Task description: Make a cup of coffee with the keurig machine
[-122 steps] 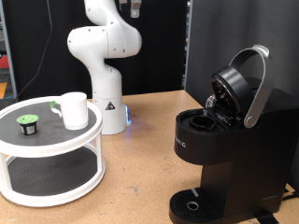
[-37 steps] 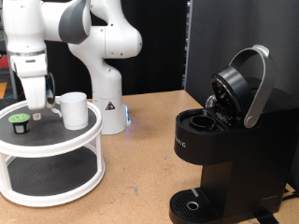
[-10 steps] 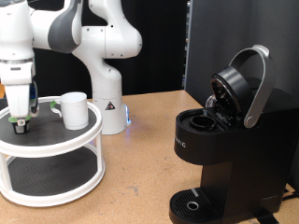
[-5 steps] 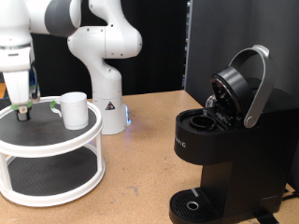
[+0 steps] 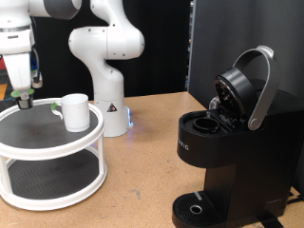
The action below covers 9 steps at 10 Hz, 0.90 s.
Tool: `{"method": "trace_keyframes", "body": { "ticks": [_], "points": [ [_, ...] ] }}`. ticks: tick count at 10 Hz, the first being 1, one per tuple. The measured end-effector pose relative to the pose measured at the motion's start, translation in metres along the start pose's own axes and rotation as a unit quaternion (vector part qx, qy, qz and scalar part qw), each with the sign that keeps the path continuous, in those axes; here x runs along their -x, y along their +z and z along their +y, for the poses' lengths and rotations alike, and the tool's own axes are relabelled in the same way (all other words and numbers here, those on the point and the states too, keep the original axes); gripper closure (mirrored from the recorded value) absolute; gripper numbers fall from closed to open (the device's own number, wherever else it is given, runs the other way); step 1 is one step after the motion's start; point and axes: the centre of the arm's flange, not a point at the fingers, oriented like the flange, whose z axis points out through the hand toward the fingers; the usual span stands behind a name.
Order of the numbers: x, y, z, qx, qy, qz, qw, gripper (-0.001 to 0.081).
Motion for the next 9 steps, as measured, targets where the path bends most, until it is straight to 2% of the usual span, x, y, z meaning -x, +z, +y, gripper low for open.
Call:
{"method": "trace_keyframes", "body": {
  "ticks": [2, 6, 7, 9],
  "points": [
    [-0.015, -0.003, -0.003, -0.016, 0.024, 0.039, 0.9988, 0.0323],
    [-0.07, -0.033, -0.003, -0.031, 0.074, 0.118, 0.9897, 0.0323],
    [-0.082, -0.043, -0.003, -0.032, 0.088, 0.125, 0.9878, 0.0323],
    [-0.087, -0.047, -0.004, -0.036, 0.097, 0.123, 0.987, 0.0324]
  ]
}}
